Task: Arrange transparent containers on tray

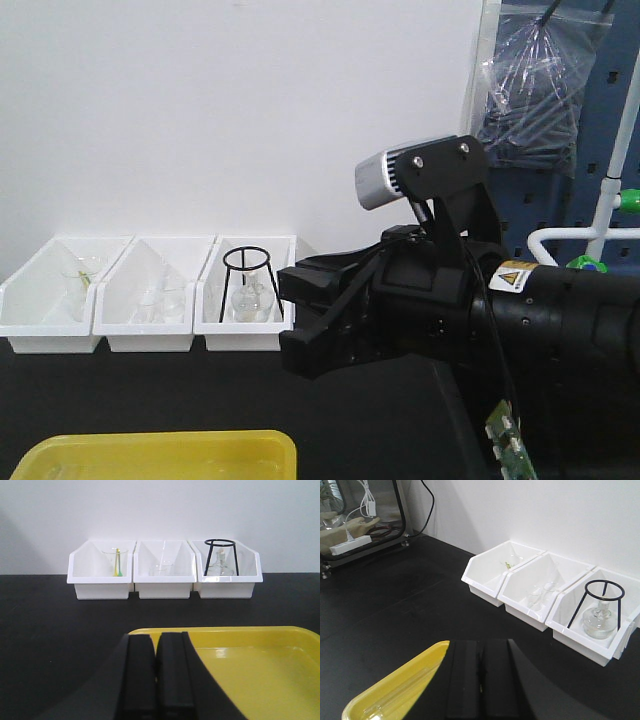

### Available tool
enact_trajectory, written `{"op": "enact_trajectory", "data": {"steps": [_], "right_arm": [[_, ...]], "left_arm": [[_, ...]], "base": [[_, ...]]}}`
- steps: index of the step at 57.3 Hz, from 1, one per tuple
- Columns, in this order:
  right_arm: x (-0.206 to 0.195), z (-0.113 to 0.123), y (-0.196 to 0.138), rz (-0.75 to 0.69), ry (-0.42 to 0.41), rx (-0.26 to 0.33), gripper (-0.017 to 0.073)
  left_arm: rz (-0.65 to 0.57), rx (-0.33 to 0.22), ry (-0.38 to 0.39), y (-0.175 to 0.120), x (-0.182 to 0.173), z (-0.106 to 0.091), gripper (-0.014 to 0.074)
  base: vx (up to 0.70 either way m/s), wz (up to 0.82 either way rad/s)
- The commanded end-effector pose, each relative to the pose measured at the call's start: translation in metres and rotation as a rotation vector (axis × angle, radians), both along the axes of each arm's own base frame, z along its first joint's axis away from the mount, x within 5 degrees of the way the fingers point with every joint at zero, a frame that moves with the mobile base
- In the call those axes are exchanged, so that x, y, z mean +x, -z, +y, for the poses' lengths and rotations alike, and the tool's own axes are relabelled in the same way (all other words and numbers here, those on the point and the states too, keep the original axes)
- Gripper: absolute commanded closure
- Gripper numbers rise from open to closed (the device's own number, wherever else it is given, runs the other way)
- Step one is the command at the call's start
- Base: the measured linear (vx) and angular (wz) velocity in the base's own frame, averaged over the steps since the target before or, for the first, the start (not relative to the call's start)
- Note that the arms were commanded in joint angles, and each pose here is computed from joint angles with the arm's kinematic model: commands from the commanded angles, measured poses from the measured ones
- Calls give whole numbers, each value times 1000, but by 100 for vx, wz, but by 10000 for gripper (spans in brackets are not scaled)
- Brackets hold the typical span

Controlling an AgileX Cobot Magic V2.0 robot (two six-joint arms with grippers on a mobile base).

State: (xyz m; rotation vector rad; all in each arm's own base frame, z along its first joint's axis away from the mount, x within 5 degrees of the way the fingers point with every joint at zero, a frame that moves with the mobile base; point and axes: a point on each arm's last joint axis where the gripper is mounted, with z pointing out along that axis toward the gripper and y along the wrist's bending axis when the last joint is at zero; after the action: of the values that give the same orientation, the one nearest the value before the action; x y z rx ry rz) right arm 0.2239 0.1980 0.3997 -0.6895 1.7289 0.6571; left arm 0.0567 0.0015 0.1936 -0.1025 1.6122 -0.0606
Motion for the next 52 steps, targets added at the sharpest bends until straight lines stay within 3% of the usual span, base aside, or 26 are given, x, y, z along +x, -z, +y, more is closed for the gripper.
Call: {"op": "enact_trajectory", "data": {"steps": [1, 11, 19, 22, 25, 33, 37, 42, 49, 52], "right_arm": [[-4, -9, -25, -90, 40, 72, 459], [-5, -9, -26, -91, 40, 74, 459], [-15, -22, -35, -203, 52, -4, 495], [-22, -30, -36, -202, 84, 28, 530], [-30, -42, -32, -231, 127, 55, 575], [-52, -90, 2, -251, 285, 155, 573], [-64, -115, 25, -213, 371, 173, 572], [-80, -143, 55, -190, 479, 126, 572], [-108, -175, 98, -219, 629, 10, 572], [-120, -182, 111, -234, 672, 2, 572]], "left_arm": [[-47, 2, 2, 5, 1, 0, 601], [-47, 2, 2, 5, 1, 0, 601], [-47, 1, 1, 5, 1, 0, 601], [-47, 1, 1, 5, 1, 0, 601], [-47, 1, 1, 5, 1, 0, 601], [-46, 1, 1, 5, 1, 0, 601], [-46, 1, 1, 5, 1, 0, 601], [-46, 1, 1, 5, 1, 0, 601], [-46, 1, 1, 5, 1, 0, 601], [-46, 1, 1, 5, 1, 0, 601]], "base": [[0, 0], [0, 0], [0, 0], [0, 0], [0, 0], [0, 0], [0, 0], [0, 0], [0, 0], [0, 0]]}}
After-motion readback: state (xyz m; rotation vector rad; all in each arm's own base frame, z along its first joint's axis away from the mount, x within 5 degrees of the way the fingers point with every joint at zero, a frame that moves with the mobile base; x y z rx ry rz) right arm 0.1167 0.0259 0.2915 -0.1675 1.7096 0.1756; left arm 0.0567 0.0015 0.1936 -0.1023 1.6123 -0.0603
